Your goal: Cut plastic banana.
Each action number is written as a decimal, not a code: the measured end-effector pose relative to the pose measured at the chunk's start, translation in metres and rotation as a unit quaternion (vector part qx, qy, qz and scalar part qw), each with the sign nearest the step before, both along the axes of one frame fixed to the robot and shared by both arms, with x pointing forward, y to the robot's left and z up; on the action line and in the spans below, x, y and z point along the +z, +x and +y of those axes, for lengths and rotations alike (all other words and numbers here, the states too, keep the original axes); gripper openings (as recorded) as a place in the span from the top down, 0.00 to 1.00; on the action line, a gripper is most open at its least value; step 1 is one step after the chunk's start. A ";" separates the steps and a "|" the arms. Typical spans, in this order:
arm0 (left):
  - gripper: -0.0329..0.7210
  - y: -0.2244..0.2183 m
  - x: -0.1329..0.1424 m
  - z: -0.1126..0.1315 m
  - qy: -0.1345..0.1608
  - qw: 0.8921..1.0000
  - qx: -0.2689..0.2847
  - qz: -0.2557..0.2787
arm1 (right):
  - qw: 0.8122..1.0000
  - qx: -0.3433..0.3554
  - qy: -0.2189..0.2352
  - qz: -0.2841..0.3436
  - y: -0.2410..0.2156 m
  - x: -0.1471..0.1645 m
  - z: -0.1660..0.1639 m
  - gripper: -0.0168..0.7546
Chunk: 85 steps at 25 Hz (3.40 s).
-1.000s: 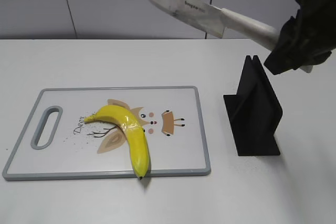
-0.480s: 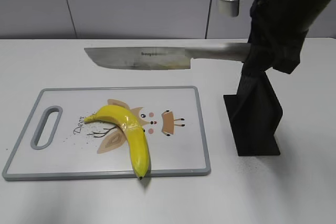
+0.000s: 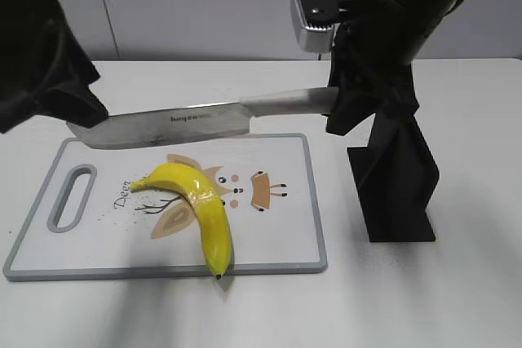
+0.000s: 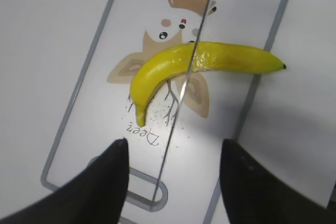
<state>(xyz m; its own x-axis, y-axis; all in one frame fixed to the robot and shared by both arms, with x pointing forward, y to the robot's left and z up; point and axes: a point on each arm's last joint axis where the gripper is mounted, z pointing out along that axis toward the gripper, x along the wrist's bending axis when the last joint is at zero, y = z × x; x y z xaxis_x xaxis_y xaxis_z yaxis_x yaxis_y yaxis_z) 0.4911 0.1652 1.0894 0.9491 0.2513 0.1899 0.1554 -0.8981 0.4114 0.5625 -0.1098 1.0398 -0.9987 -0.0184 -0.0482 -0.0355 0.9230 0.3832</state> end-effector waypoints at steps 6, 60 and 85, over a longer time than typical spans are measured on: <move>0.25 0.024 -0.034 -0.010 0.033 0.998 -0.003 0.046 | 1.000 0.000 0.003 -0.005 0.002 -0.002 0.001 0.73; 0.96 0.036 -0.057 -0.015 0.040 0.999 -0.007 0.028 | 0.997 -0.062 -0.009 -0.044 0.016 -0.008 0.004 0.69; 0.11 0.029 -0.024 -0.011 -0.006 0.999 0.019 -0.041 | 0.996 -0.077 0.003 -0.041 0.011 0.002 0.003 0.73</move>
<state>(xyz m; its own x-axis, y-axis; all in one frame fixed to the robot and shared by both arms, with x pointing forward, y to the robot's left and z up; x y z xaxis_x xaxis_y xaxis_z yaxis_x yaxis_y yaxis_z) 0.5199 0.1544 1.0653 0.9202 0.2898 0.2630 0.1555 -0.8874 0.4339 0.5736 -0.1071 1.0413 -0.9823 0.1358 -0.1290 0.0755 0.9175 0.3904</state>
